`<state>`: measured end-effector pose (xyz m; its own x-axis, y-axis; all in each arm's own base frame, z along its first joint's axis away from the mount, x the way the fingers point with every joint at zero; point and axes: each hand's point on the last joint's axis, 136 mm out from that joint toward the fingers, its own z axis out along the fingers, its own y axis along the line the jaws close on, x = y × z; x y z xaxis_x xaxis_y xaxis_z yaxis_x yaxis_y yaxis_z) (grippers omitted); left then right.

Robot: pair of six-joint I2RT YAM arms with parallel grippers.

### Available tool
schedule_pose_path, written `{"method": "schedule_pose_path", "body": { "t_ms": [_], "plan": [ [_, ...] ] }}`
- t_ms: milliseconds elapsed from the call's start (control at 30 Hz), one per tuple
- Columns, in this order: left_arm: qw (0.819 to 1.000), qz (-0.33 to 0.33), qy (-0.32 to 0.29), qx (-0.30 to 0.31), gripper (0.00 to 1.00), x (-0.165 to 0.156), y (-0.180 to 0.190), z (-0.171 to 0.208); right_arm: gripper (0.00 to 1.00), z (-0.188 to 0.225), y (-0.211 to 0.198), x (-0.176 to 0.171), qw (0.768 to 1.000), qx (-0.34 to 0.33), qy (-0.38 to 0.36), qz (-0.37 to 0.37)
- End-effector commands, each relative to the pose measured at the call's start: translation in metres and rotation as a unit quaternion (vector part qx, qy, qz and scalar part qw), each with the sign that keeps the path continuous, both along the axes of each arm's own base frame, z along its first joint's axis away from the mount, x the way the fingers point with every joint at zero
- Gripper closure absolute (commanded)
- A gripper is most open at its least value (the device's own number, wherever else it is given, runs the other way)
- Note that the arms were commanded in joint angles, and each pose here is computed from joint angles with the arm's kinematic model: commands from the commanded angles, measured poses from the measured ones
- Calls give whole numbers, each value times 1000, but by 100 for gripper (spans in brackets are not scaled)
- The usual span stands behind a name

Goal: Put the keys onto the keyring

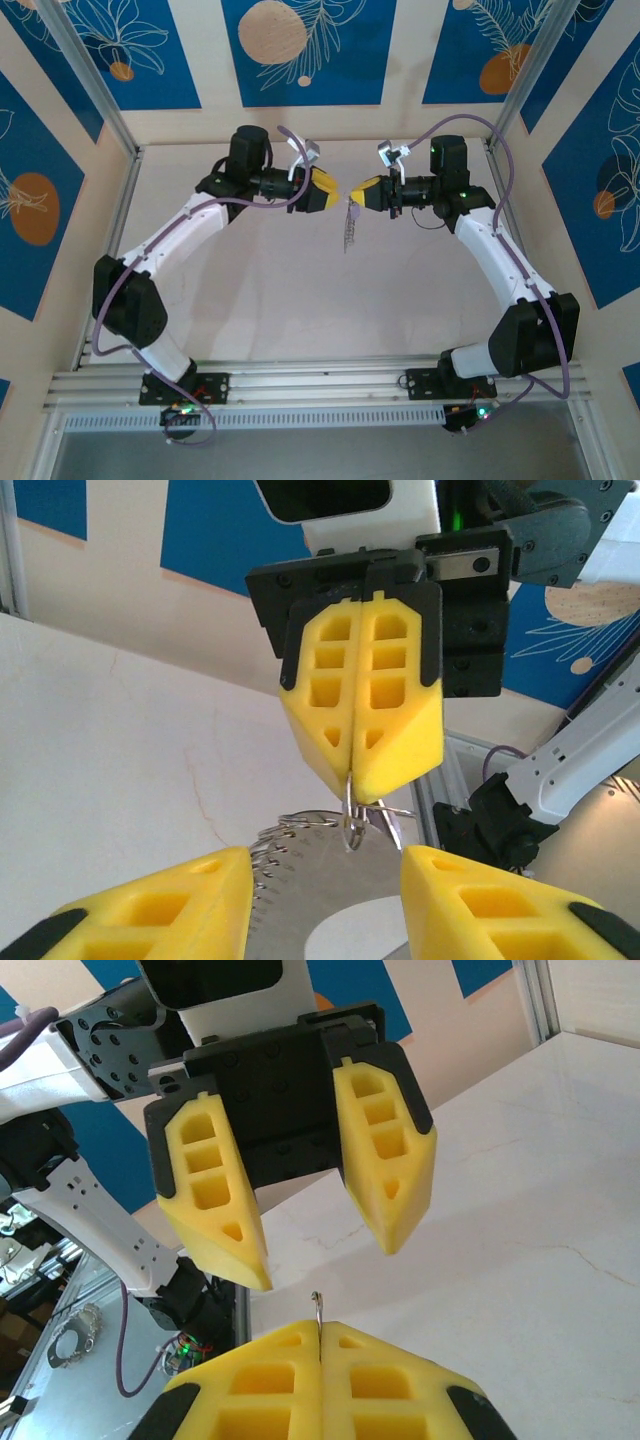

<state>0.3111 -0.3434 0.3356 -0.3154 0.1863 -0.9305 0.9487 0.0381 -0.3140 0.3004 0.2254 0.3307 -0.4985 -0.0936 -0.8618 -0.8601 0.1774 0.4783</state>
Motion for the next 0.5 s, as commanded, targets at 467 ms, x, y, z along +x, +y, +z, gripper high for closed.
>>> {"method": "schedule_pose_path", "body": {
  "t_ms": [467],
  "plan": [
    [999, -39, -8, -9, 60, -7, -14, 8, 100, 12, 6, -8, 999, 12, -18, 28]
  ]
}}
